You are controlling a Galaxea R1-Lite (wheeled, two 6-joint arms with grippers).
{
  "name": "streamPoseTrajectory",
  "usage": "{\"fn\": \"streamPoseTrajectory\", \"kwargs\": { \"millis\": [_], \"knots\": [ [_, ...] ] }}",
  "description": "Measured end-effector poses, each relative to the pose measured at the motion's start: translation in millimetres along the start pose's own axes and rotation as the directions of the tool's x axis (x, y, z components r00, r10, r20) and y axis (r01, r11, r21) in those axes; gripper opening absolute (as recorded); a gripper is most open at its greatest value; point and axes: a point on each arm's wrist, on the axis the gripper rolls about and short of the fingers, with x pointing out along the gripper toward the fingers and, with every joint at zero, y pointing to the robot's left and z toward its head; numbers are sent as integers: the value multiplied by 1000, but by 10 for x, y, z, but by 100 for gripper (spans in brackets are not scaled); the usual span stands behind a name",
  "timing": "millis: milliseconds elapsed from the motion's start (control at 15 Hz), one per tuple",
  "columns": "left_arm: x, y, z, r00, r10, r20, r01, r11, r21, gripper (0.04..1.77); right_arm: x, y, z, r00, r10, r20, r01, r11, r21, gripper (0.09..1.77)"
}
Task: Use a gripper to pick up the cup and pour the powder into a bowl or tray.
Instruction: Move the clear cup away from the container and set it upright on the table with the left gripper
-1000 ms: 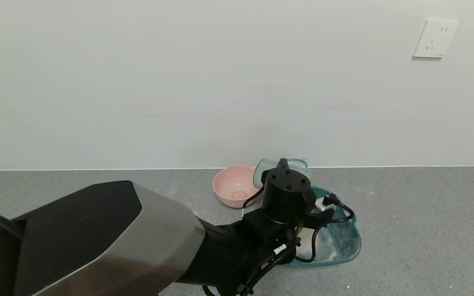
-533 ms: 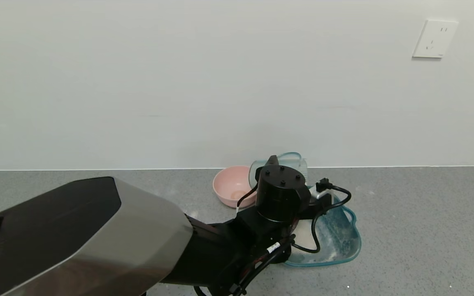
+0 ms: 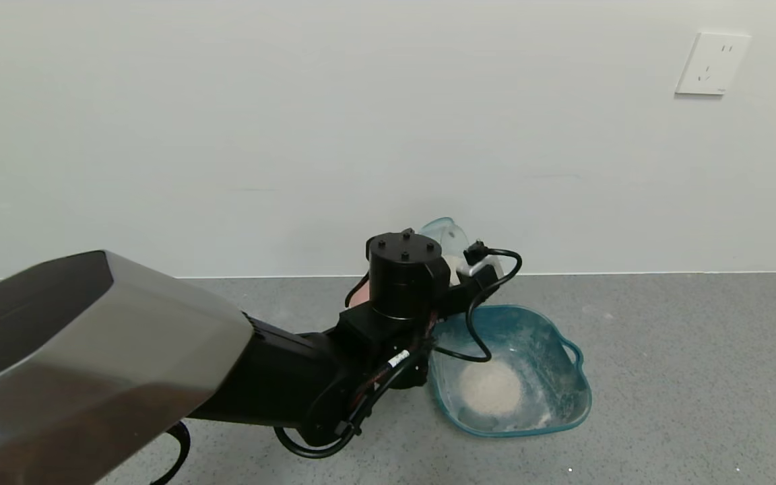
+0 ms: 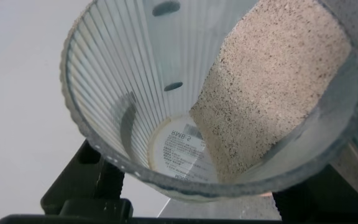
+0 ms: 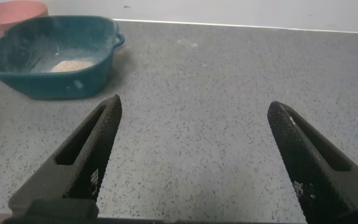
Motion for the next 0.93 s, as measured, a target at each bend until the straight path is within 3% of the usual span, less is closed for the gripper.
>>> {"fn": "streamPoseTrajectory", "kwargs": {
  "millis": [333, 733, 933],
  "knots": [
    [177, 288, -293, 999, 38, -36, -42, 988, -147, 129, 0, 0, 0, 1000, 0, 0, 0, 1000, -1, 171],
    [217, 555, -652, 1000, 4, -17, -8, 977, -214, 129, 0, 0, 0, 1000, 0, 0, 0, 1000, -1, 171],
    [162, 754, -792, 999, -30, 17, 33, 958, -284, 129, 0, 0, 0, 1000, 0, 0, 0, 1000, -1, 171]
  ]
}}
